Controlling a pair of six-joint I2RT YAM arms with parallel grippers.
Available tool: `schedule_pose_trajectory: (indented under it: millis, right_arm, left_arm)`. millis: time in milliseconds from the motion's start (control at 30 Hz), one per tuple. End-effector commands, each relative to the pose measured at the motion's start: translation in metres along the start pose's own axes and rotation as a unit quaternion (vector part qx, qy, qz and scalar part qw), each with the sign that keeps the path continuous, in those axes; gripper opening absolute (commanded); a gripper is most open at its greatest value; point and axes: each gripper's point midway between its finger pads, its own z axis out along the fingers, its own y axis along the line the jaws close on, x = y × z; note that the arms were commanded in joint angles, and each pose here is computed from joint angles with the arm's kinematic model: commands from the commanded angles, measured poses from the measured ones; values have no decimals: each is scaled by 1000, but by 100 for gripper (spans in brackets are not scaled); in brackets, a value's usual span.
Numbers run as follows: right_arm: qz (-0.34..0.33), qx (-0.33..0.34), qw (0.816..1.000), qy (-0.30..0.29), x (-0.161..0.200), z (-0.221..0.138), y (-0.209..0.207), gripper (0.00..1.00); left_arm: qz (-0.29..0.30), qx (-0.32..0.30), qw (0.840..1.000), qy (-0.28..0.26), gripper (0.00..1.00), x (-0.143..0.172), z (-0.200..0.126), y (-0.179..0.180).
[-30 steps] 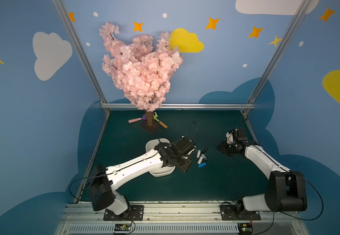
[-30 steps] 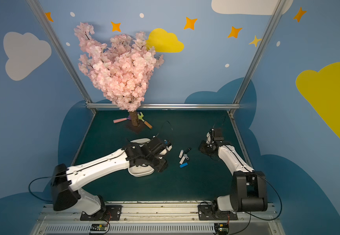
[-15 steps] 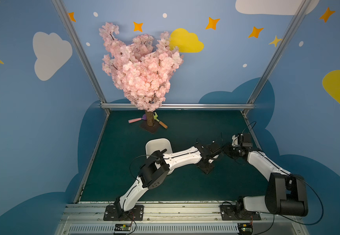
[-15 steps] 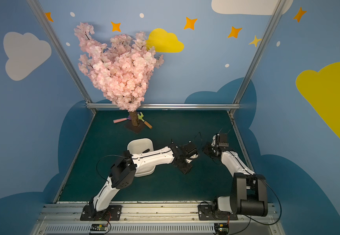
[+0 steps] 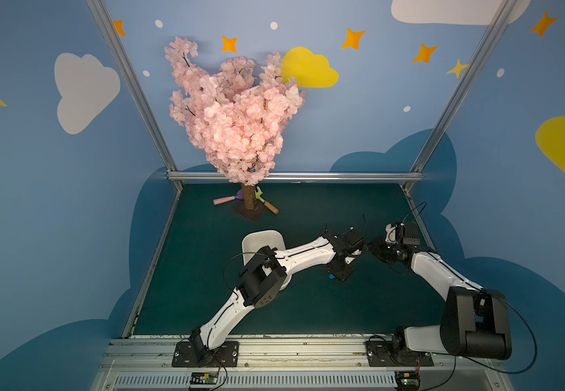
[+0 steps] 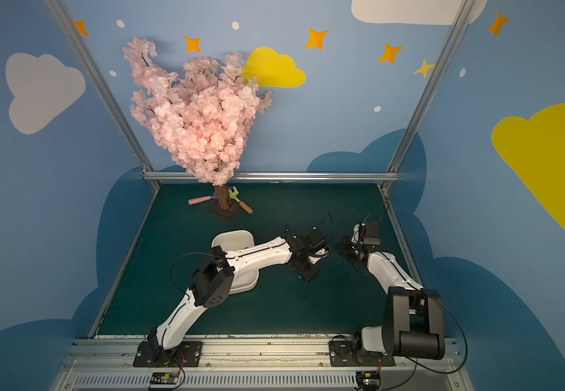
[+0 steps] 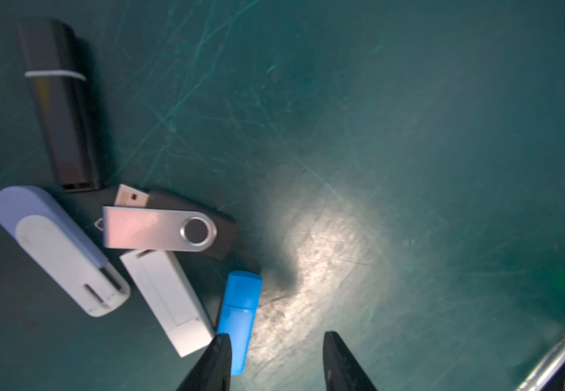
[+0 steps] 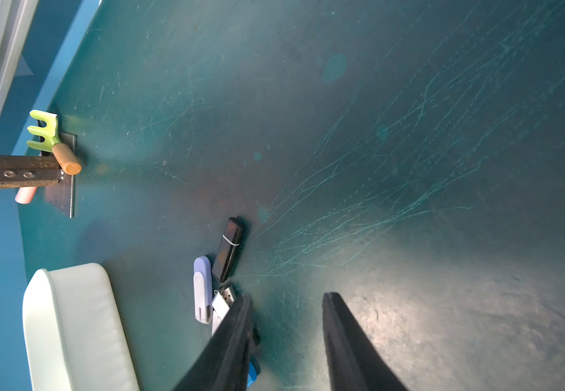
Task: Put the usb flash drive into the storage box
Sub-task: Pick up the USB flash from the center of the board.
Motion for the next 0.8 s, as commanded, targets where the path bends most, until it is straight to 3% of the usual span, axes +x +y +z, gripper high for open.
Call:
schedule_pose_trajectory:
  millis: [0,767]
  right_arm:
    - [6,-7,1000,2,0,3,0,39]
    - [17,-16,999,25,5,14,1,39]
  left_arm:
    - [-1,11,1000,21,47,7,10,5]
    - [9,-12,998,53,46,29,33,8]
